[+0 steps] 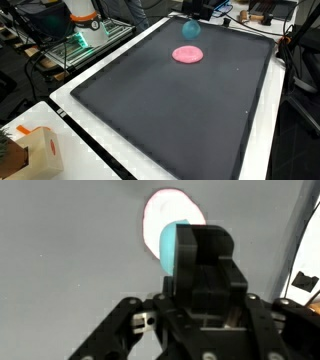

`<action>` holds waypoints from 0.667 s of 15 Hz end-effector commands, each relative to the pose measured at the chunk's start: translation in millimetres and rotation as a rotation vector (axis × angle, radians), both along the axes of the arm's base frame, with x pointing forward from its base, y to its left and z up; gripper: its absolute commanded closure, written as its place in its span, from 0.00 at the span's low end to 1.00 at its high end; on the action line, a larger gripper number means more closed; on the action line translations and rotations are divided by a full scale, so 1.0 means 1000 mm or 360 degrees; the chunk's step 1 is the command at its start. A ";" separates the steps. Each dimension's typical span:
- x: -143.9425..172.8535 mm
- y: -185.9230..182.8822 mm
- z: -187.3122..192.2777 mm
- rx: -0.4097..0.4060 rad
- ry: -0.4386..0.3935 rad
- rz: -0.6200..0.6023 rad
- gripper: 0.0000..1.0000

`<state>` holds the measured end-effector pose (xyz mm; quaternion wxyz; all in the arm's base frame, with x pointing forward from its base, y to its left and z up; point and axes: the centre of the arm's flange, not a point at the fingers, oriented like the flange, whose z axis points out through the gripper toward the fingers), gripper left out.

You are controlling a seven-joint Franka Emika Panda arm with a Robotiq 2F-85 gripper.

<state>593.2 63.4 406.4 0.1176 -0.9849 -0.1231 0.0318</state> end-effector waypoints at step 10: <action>-0.005 0.012 0.005 -0.0114 -0.0004 0.0034 0.50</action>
